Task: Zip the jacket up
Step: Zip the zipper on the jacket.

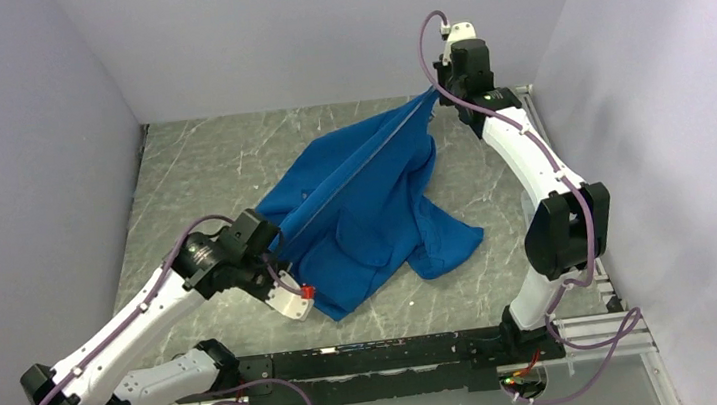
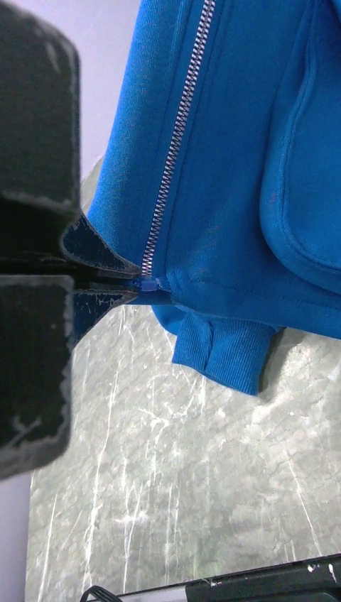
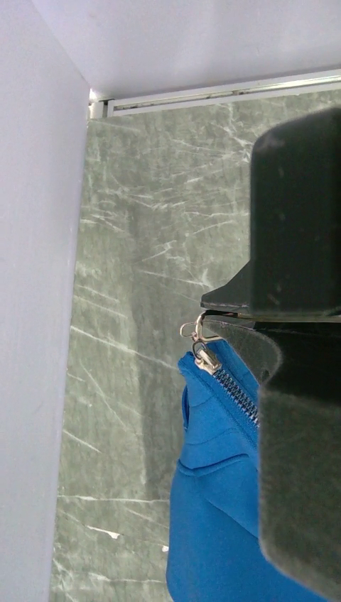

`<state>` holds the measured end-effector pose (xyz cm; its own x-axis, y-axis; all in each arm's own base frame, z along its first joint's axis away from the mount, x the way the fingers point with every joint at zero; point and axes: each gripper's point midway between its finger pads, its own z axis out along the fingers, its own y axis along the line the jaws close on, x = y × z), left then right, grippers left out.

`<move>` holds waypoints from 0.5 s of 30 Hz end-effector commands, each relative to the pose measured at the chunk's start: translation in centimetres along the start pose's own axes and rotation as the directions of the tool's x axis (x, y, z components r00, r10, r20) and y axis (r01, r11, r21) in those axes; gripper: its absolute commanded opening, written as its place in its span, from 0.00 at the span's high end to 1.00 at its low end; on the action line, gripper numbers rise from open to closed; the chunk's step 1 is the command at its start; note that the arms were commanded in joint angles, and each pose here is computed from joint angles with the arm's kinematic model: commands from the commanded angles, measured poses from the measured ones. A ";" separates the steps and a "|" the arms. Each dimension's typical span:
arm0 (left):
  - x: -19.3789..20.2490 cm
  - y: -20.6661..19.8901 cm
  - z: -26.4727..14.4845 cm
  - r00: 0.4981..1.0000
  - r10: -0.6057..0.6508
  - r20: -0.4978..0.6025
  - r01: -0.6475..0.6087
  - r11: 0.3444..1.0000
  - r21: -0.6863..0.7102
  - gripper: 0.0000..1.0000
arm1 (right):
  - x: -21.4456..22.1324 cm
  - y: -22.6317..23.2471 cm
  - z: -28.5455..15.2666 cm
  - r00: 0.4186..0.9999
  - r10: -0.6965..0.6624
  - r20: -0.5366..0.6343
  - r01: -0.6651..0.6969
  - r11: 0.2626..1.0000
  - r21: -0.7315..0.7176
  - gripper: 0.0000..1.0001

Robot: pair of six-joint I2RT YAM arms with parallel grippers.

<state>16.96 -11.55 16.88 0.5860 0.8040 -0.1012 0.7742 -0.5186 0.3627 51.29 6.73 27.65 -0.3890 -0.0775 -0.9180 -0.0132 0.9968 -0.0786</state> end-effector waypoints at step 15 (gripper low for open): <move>3.0 15.0 -4.3 0.593 -0.760 0.266 0.804 0.572 -0.160 0.00 | -1.9 -4.1 -6.7 0.958 0.132 0.253 -0.139 0.990 0.012 0.00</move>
<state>24.71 -14.03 23.72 0.0634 0.9238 -0.3776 0.9226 0.0900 0.3751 48.07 2.51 29.65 -0.2637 0.0177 -0.9644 0.0849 0.9964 -0.0049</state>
